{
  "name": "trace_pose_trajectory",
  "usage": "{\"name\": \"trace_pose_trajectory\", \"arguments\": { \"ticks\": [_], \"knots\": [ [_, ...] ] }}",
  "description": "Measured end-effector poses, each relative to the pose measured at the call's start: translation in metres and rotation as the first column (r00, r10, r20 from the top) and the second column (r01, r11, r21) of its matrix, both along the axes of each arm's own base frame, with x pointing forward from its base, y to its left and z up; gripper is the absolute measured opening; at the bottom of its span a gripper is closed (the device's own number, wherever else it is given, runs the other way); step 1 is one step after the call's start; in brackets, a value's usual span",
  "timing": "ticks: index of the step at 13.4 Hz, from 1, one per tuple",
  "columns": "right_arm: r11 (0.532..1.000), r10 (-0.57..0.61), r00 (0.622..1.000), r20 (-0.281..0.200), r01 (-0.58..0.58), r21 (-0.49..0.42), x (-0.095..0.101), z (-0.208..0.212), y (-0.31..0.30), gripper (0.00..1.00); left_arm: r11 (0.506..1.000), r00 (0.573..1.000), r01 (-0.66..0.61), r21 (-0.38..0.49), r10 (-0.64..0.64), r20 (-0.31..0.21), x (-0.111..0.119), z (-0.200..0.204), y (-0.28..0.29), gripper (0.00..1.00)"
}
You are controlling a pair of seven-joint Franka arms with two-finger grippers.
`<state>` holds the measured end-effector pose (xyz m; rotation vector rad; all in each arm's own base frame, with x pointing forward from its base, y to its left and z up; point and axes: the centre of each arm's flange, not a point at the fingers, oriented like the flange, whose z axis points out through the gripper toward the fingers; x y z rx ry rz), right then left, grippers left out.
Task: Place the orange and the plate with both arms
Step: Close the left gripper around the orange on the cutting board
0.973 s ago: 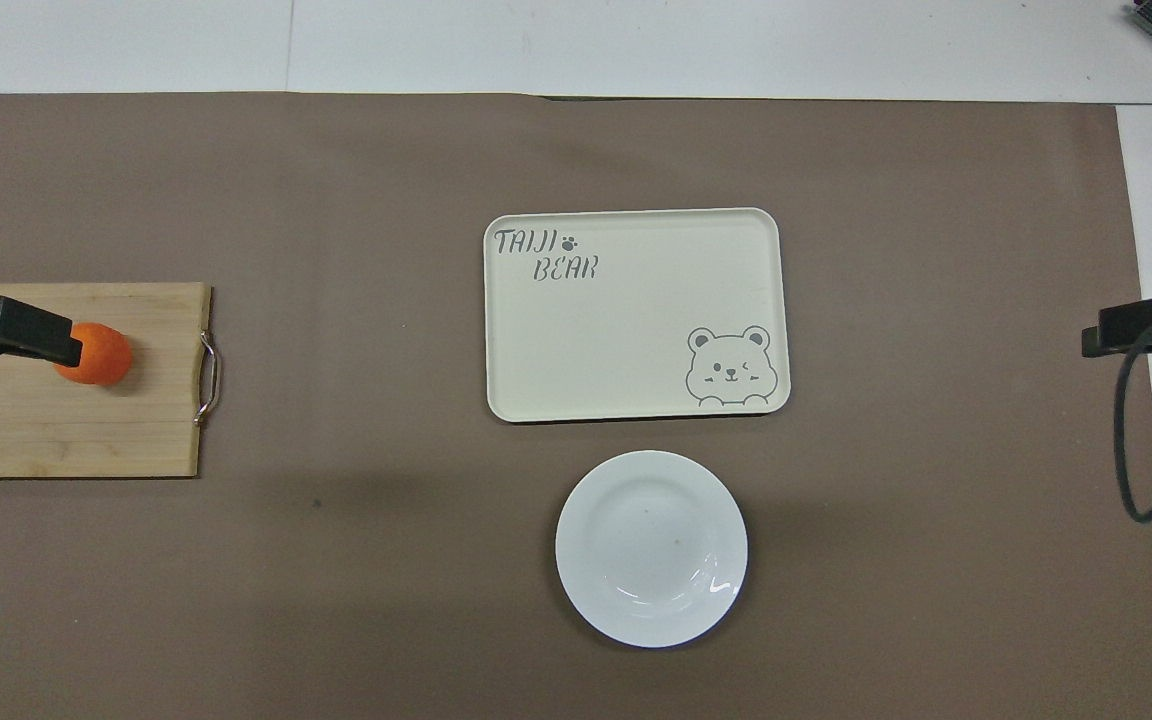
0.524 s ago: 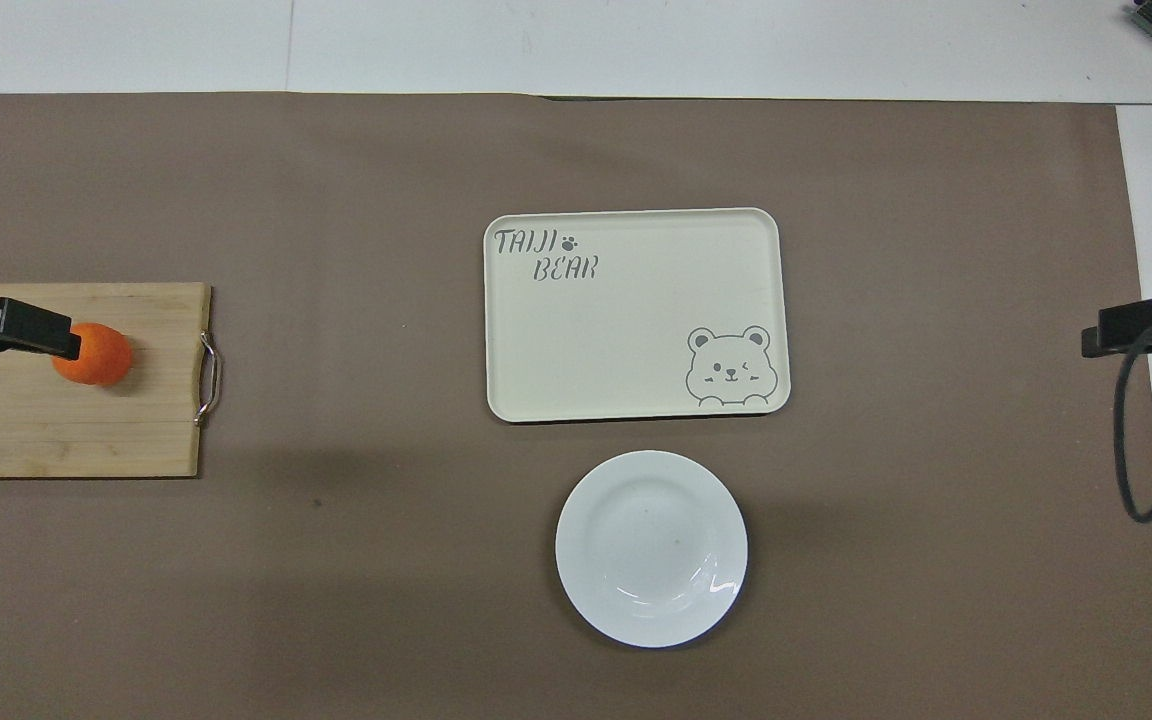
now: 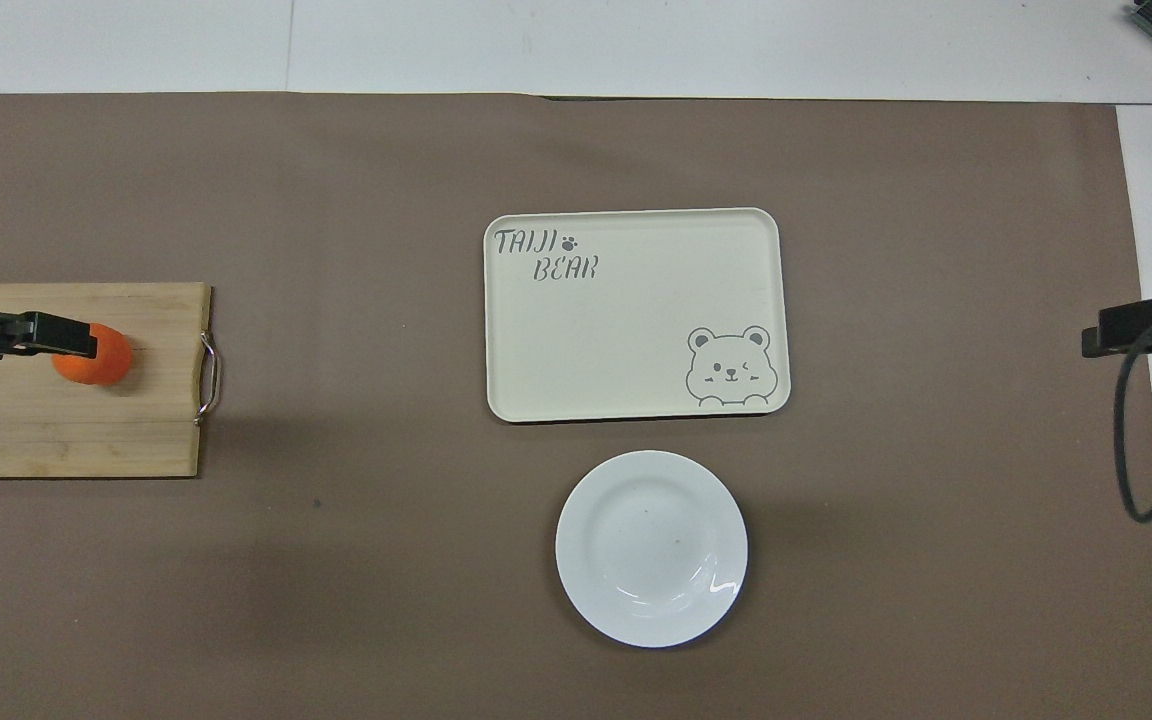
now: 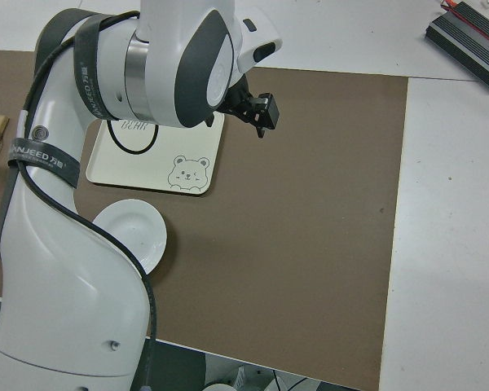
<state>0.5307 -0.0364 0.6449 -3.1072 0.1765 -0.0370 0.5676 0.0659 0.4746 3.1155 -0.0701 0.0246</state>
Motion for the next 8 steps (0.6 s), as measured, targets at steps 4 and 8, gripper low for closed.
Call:
{"name": "trace_pose_trajectory", "arguments": {
  "ticks": [4, 8],
  "knots": [
    [1.0, -0.001, 1.0, 0.0, 0.001, 0.0, 0.0, 0.0, -0.001, 1.0, 1.0, 1.0, 0.025, -0.004, -0.025, -0.004, 0.012, -0.047, 0.022, 1.0],
    [1.0, -0.001, 1.0, 0.0, 0.001, 0.0, 0.0, 0.0, -0.001, 1.0, 1.0, 1.0, 0.018, -0.004, -0.018, 0.007, 0.021, -0.095, 0.033, 1.0]
  ]
}}
